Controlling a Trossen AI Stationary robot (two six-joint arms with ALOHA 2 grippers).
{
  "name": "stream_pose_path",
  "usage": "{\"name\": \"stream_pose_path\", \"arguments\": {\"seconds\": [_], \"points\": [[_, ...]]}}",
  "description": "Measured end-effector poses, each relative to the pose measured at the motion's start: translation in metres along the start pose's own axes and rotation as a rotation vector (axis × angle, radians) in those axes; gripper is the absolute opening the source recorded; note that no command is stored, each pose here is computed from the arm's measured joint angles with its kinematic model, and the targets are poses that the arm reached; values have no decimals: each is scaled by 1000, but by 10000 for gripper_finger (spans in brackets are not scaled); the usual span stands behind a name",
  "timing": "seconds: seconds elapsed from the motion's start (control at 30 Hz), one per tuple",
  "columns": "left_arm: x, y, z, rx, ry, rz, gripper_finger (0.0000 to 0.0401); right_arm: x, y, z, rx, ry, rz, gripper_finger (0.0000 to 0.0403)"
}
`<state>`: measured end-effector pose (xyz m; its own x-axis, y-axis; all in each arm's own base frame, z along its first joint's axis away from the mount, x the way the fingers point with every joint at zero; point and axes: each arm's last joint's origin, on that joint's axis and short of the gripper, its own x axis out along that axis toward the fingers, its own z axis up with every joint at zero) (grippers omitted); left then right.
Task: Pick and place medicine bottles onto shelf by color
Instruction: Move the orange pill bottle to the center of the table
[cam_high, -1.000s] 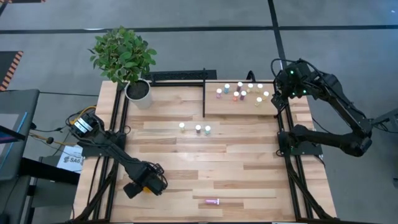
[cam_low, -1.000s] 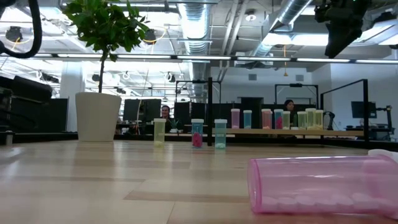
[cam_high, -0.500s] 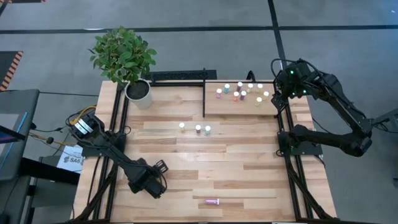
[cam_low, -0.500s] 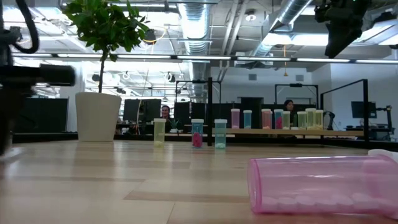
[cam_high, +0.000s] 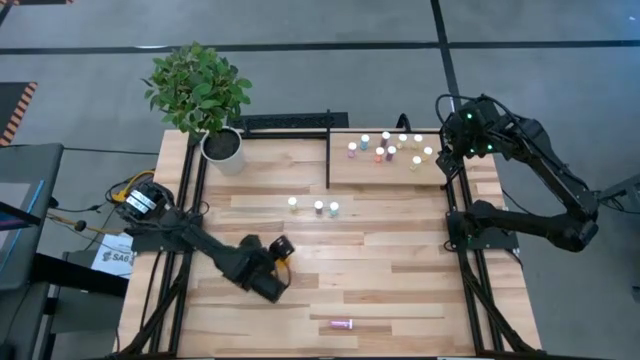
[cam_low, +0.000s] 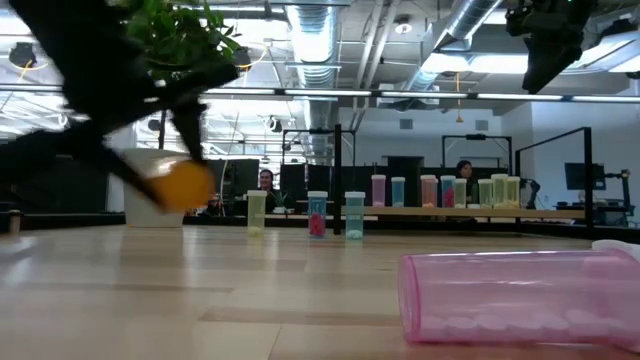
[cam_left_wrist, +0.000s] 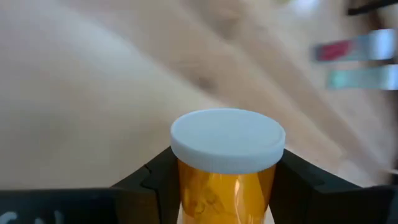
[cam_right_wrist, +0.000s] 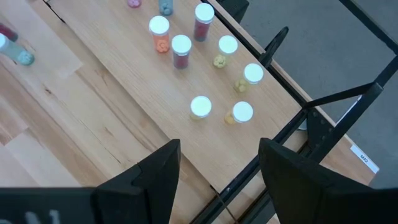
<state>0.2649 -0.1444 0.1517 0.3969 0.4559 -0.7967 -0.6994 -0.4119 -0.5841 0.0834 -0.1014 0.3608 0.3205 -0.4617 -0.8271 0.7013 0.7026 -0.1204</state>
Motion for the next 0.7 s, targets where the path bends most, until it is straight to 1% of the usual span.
{"name": "stream_pose_path", "arguments": {"seconds": [0.17, 0.27, 0.33, 0.5, 0.7], "points": [[12, -27, -5, 44, 50, -141, 162, 0, 0, 0, 0, 0, 0, 238], [20, -48, -4, 68, 74, -217, 161, 0, 0, 0, 0, 0, 0, 238], [26, -63, -2, 106, 81, -266, 161, 0, 0, 0, 0, 0, 0, 238], [36, -97, 5, 275, 59, -409, 161, 0, 0, 0, 0, 0, 0, 238], [34, -133, 13, 501, -106, -634, 161, 0, 0, 0, 0, 0, 0, 238]]}}
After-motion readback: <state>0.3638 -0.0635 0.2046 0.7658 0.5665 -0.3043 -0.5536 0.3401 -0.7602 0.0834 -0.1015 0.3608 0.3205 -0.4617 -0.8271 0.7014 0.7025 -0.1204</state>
